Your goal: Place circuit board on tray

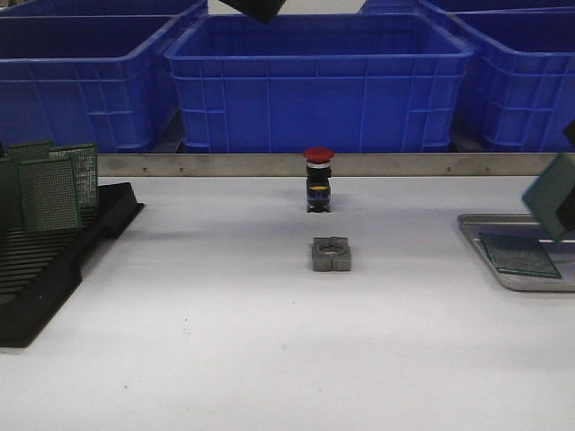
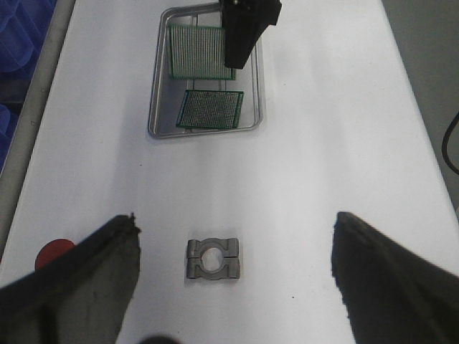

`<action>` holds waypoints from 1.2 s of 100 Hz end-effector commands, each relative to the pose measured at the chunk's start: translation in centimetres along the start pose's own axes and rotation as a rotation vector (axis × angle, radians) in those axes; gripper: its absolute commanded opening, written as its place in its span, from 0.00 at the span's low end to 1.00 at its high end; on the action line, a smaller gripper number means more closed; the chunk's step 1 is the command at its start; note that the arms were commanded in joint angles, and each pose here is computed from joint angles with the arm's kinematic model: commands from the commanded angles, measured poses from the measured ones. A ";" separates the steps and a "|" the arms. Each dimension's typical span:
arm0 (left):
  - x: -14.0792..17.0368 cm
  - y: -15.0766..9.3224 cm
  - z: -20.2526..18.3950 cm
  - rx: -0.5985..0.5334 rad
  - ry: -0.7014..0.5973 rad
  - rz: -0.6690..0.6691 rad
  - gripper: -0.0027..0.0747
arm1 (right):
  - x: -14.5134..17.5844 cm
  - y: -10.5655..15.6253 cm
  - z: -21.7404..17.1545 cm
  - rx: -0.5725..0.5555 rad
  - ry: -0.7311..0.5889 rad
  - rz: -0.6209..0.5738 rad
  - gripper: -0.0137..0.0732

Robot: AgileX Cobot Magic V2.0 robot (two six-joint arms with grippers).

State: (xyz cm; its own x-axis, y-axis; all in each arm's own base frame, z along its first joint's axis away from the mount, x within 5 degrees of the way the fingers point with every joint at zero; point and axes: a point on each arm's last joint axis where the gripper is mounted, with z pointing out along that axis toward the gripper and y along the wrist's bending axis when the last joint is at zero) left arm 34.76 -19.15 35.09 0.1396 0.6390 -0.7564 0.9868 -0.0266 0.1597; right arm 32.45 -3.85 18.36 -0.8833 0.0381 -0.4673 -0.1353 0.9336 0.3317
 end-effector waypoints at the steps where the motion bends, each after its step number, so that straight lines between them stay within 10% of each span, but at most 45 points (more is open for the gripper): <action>1: -2.5 -1.0 -2.2 -0.006 -0.083 0.022 0.71 | -1.4 0.3 -1.4 0.006 -0.078 -0.003 0.72; 7: -2.5 -1.0 -2.2 -0.005 -0.083 0.021 0.71 | -1.5 0.1 -1.6 0.022 -0.085 -0.006 0.87; 26: -2.5 -0.9 -2.5 -0.035 -0.071 0.008 0.64 | -1.6 -0.4 -3.5 0.063 -0.121 -0.025 0.78; 47: -2.2 -0.6 -4.0 -0.138 0.075 -0.116 0.00 | -1.9 1.6 -6.8 0.052 -0.191 -0.080 0.52; 62: -1.3 0.0 -5.5 -0.198 0.089 -0.269 0.01 | -1.6 3.2 -9.3 0.048 -0.251 -0.114 0.01; 120: 0.2 -5.1 -13.4 -0.761 -0.134 -0.523 0.01 | 4.4 13.3 -13.2 0.079 -0.646 -0.336 0.03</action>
State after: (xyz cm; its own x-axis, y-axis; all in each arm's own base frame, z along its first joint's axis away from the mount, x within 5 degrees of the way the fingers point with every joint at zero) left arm 31.01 -9.49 40.09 -0.3376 0.4706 -0.8152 0.7194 0.6875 0.0989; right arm 21.87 3.74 30.11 -0.4593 -0.1129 -0.8811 -0.3319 0.9419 0.0524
